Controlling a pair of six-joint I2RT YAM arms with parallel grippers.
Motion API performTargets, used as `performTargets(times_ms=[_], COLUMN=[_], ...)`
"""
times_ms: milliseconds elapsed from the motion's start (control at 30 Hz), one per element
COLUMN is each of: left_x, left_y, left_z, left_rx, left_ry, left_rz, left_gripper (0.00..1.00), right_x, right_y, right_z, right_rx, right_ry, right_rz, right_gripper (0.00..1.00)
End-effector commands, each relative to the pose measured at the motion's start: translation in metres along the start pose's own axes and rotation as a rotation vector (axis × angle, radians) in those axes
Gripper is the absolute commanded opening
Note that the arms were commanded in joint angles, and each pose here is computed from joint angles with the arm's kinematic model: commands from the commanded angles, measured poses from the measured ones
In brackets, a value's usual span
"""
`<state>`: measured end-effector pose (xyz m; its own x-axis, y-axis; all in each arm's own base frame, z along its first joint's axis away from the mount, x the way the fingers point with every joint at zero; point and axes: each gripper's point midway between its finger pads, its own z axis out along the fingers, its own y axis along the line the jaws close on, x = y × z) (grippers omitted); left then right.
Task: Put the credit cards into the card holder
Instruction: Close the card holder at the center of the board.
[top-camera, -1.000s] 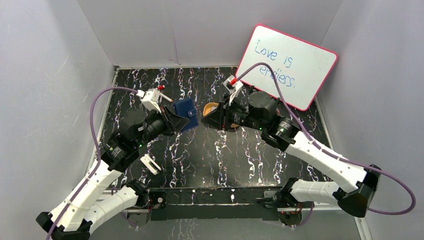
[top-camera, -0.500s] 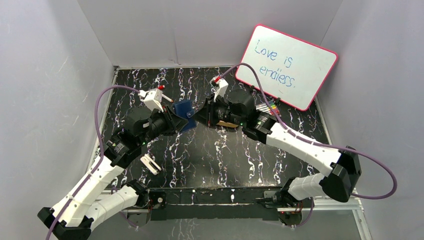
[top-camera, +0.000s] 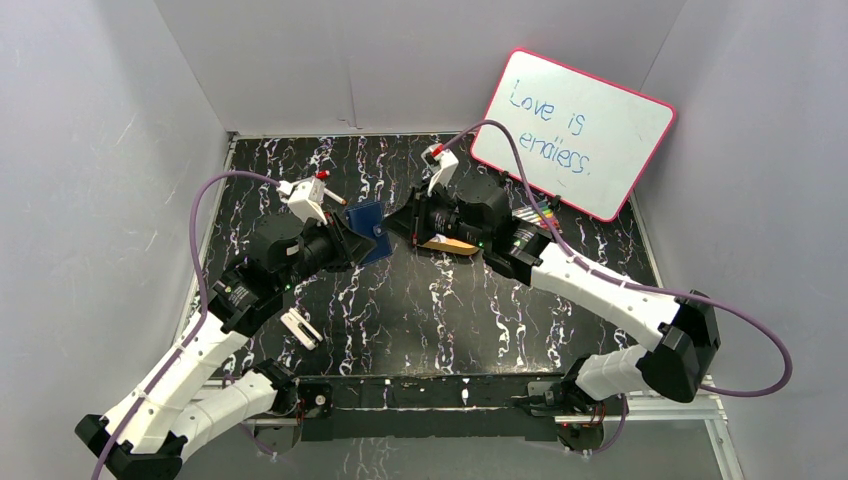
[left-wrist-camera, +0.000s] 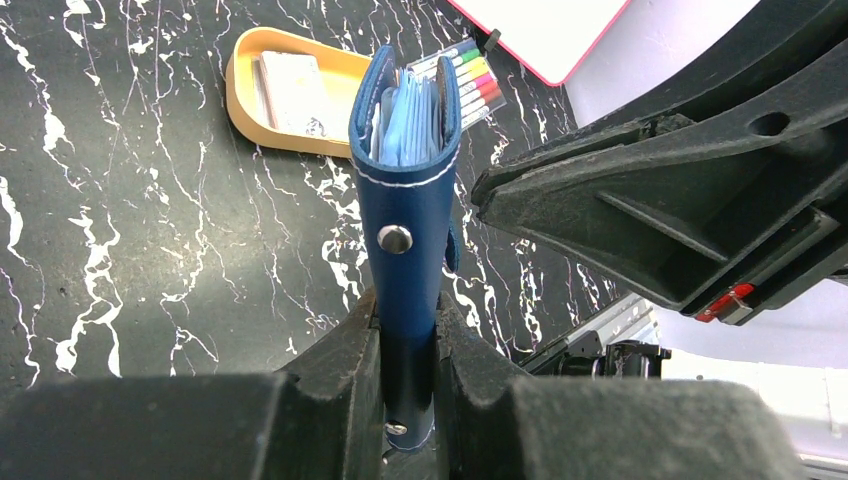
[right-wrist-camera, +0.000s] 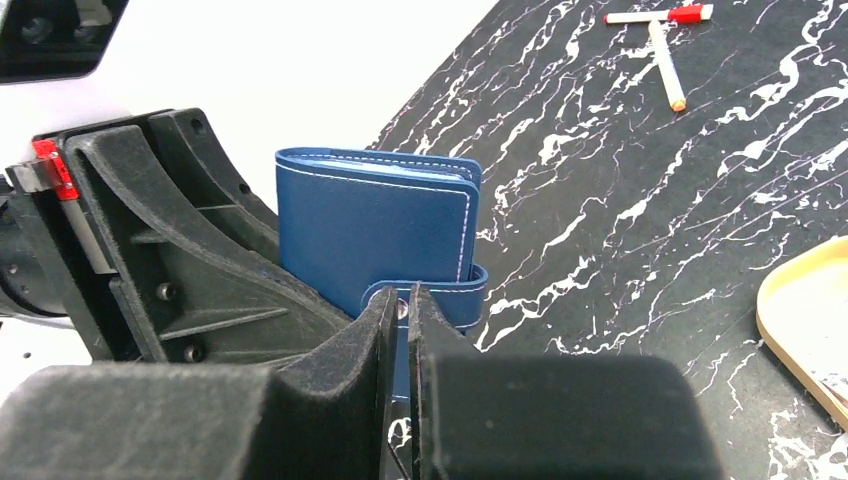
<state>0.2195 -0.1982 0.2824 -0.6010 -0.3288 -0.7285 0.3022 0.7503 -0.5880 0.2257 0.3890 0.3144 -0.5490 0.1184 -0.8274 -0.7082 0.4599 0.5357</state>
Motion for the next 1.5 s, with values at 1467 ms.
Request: performTargets(times_ms=[1467], left_x=[-0.021], left_y=[-0.018], left_z=[-0.010], left_rx=[0.055], left_ry=[-0.063], left_rz=[0.007], left_gripper=[0.00], right_x=[-0.002], right_y=[0.024], right_z=[0.005], right_rx=[-0.085], right_ry=[0.041], right_rz=[-0.043], right_gripper=[0.25])
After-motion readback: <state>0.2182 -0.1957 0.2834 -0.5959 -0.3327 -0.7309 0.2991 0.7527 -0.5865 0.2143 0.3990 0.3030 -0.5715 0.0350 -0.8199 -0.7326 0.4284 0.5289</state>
